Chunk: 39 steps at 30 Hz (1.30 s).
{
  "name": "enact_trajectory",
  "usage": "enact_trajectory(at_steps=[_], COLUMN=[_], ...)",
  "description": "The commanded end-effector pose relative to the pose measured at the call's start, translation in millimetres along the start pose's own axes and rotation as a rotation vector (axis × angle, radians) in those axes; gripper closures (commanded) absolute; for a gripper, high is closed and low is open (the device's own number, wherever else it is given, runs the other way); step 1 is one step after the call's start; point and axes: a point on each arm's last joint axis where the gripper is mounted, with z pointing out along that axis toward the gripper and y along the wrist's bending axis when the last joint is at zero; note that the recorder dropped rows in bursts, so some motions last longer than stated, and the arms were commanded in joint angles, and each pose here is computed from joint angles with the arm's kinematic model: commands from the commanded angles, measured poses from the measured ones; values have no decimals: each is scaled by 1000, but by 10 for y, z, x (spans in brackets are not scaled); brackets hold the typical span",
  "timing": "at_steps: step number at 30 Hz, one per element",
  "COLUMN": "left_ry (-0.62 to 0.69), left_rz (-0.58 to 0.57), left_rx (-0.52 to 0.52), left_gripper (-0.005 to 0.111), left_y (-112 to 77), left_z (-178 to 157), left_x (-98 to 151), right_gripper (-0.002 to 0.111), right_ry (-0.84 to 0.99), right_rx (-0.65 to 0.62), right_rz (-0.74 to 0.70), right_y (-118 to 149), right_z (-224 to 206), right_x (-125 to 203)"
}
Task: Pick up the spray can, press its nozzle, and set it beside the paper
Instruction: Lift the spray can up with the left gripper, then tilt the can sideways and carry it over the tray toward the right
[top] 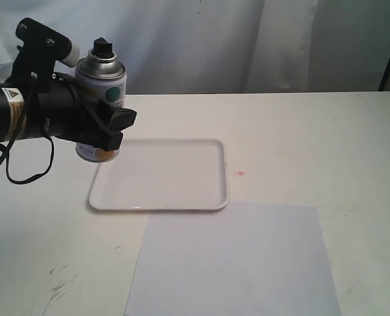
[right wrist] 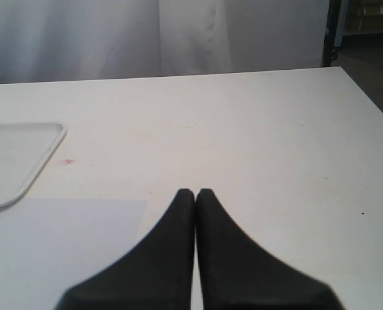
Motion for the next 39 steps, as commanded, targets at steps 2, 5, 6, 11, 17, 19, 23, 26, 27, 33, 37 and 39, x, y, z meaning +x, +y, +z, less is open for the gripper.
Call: enact_trajectory(at_steps=[2,5,6,11,17,19,23,26,27,33,37,39], left_ry=[-29,-42,-63,-166,72,164,249,250,254,286,346,397], left_rz=[-88,0,22,64,274,355,483,542,561,676,684,684], left_rx=[-14,36,54,-29,-163,-123,-42,-22,-18,31,50,54], left_gripper=[107,107,107,107,107,107,107,107,107,107,107,107], left_y=[3,-28,-45,2,-6,-86,-266,-353,-372,-562,-605,-593], left_z=[-37,-42,-43,-42,55,86,100,106,106,103,86,69], left_x=[-76,-84,-103,-200,-8,75,140,133,135,154,204,245], right_gripper=[108,108,108,108,108,108,108,108,108,108,108,108], right_ry=[0,0,0,0,0,0,0,0,0,0,0,0], right_rx=[3,3,3,3,2,2,2,2,2,2,2,2], right_rz=[7,7,7,7,9,9,9,9,9,9,9,9], right_y=[-2,-2,-2,-2,-1,-1,-1,-1,-1,-1,-1,-1], right_z=[1,1,1,1,1,1,1,1,1,1,1,1], right_x=[10,10,10,10,10,10,10,10,10,10,10,10])
